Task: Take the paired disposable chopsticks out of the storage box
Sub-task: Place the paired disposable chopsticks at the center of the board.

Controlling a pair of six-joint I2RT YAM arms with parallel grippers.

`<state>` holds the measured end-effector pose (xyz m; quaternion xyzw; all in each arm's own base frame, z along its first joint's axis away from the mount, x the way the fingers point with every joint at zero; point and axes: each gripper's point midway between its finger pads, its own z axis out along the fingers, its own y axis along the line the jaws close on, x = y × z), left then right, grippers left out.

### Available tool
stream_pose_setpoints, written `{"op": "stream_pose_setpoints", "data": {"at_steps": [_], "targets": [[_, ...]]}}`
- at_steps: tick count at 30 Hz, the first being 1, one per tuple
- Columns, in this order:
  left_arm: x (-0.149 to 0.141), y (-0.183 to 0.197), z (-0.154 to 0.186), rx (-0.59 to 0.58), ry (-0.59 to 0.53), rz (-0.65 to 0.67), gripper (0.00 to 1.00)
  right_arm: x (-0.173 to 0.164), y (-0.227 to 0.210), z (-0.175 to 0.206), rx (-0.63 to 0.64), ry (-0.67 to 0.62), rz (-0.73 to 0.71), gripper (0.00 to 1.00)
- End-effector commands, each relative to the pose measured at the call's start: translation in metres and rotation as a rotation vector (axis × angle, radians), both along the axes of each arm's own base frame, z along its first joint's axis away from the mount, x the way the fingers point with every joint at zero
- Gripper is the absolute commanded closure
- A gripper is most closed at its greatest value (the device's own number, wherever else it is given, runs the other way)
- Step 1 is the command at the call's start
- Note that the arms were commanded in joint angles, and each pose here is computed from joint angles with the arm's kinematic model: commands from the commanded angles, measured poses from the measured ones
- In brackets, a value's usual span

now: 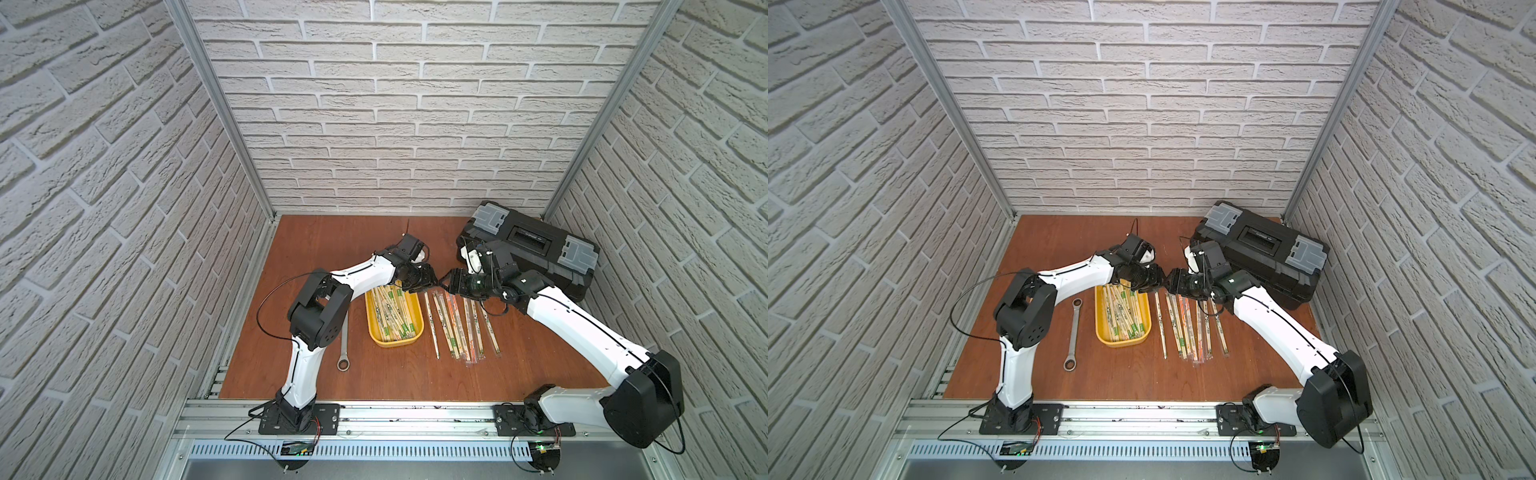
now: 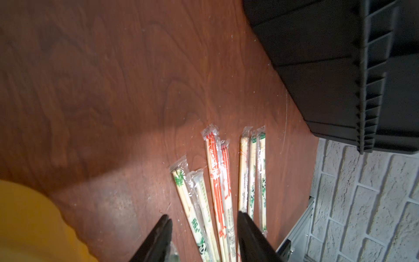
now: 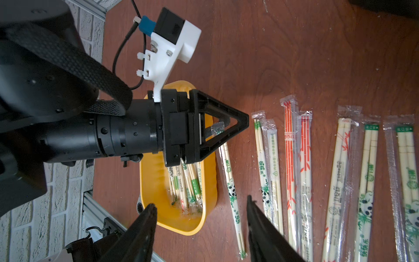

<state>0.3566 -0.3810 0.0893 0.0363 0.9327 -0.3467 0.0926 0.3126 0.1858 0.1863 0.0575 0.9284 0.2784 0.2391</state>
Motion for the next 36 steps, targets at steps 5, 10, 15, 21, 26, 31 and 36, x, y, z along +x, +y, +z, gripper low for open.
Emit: {"op": "stream_pose_setpoints", "data": {"at_steps": [5,10,15,21,26,31,36], "targets": [[0.010,0.002,0.042,-0.018,-0.131,-0.012,0.34,-0.005,-0.007,0.010,0.000,-0.027,-0.011,0.36],[0.017,0.019,0.051,0.002,-0.170,0.025,0.10,-0.004,-0.006,0.010,0.002,-0.025,-0.012,0.37],[0.017,0.025,0.058,0.007,-0.192,0.017,0.02,-0.002,-0.004,0.007,0.002,-0.019,-0.008,0.37],[0.002,0.021,0.057,0.205,-0.241,-0.130,0.02,-0.002,-0.005,-0.001,-0.010,-0.005,-0.009,0.37],[-0.001,0.031,0.050,0.474,-0.330,-0.191,0.02,-0.002,-0.008,-0.009,-0.036,0.007,-0.007,0.37],[-0.005,0.024,0.051,0.397,-0.303,-0.171,0.02,-0.009,-0.011,-0.028,-0.057,0.037,-0.008,0.39],[-0.003,0.014,0.048,0.205,-0.222,-0.086,0.02,-0.012,-0.003,-0.058,0.004,0.031,-0.009,0.45]]}}
